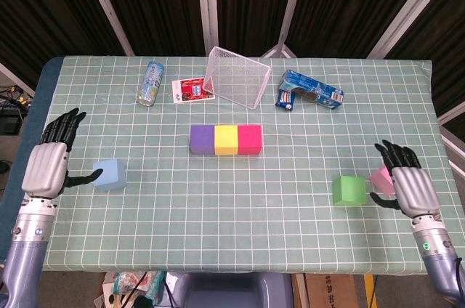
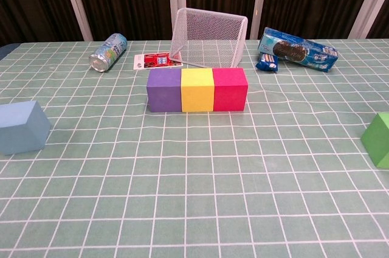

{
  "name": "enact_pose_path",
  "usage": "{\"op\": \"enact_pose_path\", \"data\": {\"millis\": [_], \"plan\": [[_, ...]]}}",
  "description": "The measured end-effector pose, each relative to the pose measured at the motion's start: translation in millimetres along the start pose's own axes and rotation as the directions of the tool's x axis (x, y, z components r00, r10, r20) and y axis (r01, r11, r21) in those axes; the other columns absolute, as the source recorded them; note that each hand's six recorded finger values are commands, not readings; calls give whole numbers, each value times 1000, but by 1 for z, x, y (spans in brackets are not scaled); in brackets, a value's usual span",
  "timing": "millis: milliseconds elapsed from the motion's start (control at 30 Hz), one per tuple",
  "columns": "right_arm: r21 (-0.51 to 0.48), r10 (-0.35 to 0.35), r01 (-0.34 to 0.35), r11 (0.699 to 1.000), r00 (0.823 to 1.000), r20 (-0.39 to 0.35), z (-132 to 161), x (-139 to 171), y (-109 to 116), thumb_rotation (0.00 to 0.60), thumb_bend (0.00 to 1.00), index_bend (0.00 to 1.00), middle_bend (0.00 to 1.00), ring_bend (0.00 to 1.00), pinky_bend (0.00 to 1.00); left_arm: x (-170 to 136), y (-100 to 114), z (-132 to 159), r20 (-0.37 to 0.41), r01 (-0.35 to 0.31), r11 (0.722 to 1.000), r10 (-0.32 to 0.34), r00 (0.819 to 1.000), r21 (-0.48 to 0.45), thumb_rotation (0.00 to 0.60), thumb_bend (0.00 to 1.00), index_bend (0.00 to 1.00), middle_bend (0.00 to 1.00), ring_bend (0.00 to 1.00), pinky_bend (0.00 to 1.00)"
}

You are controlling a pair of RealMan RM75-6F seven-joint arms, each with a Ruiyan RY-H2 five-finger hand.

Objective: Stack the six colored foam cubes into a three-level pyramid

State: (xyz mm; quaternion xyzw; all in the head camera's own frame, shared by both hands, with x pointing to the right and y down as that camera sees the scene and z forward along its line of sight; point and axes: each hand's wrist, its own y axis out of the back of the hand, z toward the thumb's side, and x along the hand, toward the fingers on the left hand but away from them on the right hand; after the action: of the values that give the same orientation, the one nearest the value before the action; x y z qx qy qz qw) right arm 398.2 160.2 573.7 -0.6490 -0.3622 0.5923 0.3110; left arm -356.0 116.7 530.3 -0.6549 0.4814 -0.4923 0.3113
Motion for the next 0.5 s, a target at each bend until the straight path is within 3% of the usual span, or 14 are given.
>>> {"op": "enact_pose_path", "data": {"millis": [267, 500], "plan": [[65, 139, -139, 988, 990, 4, 11, 1, -39, 600, 236, 0, 0, 0, 0, -3, 6, 6, 20, 15, 999, -14, 1000, -31, 600, 36, 0, 0, 0, 62], [90, 190, -190, 978, 982, 9, 15, -6, -59, 600, 236, 0, 17, 0, 0, -5, 5, 9, 32, 27, 999, -26, 999, -29, 600, 36, 0, 0, 0, 62]]}}
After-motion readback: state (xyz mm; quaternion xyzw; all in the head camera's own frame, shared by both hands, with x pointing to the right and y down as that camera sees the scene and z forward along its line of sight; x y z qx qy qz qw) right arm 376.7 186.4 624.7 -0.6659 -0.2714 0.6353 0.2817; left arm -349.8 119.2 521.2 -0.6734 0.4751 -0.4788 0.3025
